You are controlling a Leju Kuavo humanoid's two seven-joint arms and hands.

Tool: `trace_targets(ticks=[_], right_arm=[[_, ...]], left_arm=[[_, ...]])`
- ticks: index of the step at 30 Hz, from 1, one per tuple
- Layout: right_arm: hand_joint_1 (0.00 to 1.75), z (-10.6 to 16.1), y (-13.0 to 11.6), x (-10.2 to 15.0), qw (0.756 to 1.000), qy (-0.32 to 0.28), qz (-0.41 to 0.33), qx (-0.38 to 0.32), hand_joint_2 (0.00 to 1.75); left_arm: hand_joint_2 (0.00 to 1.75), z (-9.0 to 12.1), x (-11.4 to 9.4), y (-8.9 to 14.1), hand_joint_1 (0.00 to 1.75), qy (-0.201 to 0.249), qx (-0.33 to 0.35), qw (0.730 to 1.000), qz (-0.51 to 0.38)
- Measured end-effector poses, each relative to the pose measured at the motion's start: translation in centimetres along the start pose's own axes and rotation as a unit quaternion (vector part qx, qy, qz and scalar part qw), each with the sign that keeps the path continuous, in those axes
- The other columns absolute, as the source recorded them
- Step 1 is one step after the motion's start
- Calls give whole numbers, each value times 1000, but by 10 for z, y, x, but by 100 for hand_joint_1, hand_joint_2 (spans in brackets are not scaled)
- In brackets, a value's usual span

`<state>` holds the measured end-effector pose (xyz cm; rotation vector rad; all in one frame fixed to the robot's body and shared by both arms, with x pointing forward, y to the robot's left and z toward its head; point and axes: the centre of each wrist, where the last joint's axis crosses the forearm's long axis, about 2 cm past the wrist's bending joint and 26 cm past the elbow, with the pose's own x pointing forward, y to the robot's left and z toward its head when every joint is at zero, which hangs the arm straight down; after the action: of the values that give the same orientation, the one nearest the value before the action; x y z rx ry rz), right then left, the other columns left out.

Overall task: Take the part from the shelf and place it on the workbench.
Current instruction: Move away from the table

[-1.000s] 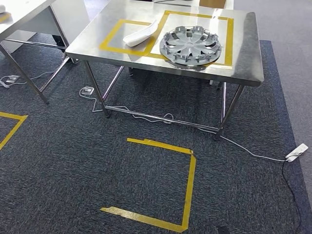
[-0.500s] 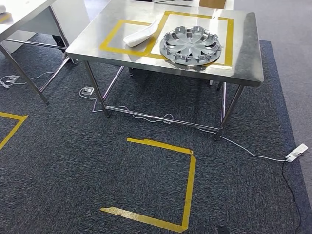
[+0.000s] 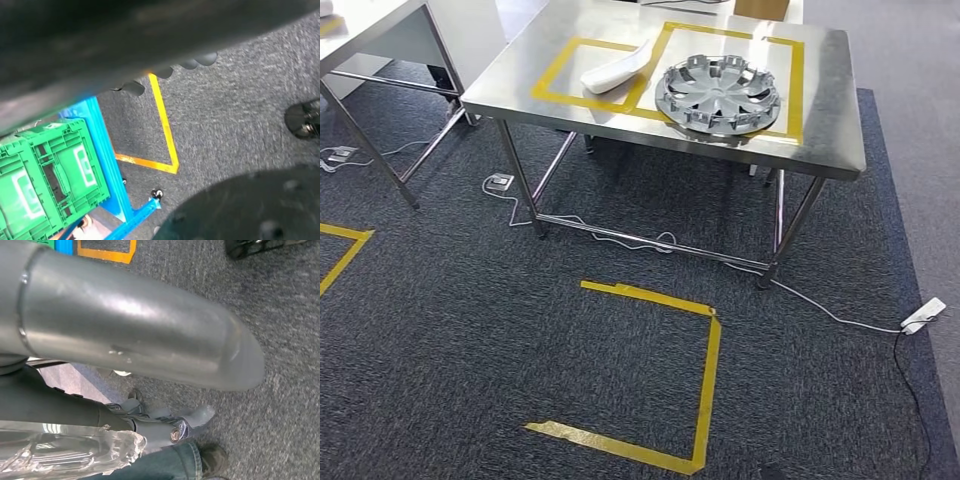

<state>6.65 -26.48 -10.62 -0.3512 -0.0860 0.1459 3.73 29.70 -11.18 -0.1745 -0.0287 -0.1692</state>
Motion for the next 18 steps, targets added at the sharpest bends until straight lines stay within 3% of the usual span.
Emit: trace_targets(ticks=[18], right_arm=[[0,0,3,-7,1000,8,11,-2,0]], left_arm=[[0,0,-6,-1,0,6,-1,1000,0]])
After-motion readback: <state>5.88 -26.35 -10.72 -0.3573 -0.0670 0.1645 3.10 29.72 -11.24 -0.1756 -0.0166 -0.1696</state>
